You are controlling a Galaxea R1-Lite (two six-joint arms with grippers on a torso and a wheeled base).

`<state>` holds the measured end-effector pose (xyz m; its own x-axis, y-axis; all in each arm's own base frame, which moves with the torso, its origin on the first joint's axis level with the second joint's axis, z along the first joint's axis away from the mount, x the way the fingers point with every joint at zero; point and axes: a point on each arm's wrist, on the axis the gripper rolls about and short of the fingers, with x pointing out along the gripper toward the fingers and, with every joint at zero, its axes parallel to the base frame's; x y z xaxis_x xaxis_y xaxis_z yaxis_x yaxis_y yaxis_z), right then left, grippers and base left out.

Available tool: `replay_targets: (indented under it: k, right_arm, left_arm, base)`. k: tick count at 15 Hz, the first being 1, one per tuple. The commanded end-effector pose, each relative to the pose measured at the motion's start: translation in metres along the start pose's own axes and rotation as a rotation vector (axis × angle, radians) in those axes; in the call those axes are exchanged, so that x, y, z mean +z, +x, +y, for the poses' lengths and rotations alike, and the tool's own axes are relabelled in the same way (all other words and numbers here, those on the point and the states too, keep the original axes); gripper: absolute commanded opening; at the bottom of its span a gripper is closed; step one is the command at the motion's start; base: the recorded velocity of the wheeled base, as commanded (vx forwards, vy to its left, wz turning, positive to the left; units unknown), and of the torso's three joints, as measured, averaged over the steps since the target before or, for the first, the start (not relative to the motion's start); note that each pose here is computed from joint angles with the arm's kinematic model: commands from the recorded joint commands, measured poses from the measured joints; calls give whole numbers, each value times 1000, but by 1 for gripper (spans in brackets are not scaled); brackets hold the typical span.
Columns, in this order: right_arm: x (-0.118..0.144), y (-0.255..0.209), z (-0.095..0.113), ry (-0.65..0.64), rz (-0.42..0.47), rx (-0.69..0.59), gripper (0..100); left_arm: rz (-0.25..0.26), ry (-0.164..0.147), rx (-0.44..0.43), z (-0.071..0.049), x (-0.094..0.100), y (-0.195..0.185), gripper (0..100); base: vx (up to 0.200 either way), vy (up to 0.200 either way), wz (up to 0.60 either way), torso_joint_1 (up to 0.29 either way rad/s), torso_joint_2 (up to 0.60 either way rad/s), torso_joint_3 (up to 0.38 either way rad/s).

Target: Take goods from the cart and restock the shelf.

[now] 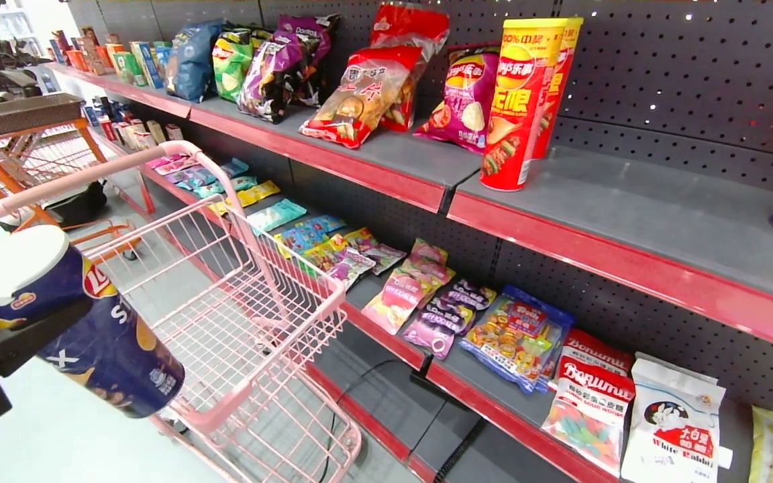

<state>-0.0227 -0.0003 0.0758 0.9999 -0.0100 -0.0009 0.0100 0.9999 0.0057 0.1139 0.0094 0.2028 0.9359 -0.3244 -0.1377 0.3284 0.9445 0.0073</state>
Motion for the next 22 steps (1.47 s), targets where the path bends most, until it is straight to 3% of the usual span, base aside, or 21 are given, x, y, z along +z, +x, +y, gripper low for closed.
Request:
replay_targets:
  k: [1, 9, 10, 11, 12, 14, 17, 22]
  right_arm:
    - [0, 0, 0, 0, 1, 1, 100]
    - [0, 0, 0, 0, 2, 2, 100]
    - [0, 0, 0, 0, 1, 2, 100]
    - [0, 0, 0, 0, -1, 2, 100]
    - [0, 0, 0, 0, 1, 2, 100]
    - [0, 0, 0, 0, 2, 2, 100]
    - [0, 0, 0, 0, 1, 2, 100]
    - [0, 0, 0, 0, 1, 2, 100]
  left_arm:
    - [-29, 18, 4, -13, 1, -23, 0]
    - [-37, 29, -38, -19, 4, -29, 0]
    - [-38, 62, -37, -20, 4, -30, 0]
    - [-39, 65, -37, -20, 4, -30, 0]
    - [-33, 91, -36, -20, 3, -31, 0]
    - [-30, 92, -32, -20, 3, -31, 0]
    - [-40, 122, 47, -21, 4, -36, 0]
    - [-45, 125, 79, -21, 2, -38, 0]
  base:
    - [0, 0, 0, 168, -500, -339]
    - [0, 0, 0, 204, -551, -352]
    - [0, 0, 0, 237, -598, -359]
    - [0, 0, 0, 212, -535, -325]
    - [0, 0, 0, 105, -251, -154]
    - [0, 0, -600, 34, -71, -44]
    - [0, 0, -600, 9, -14, -10]
    - [0, 0, -600, 8, 2, 0]
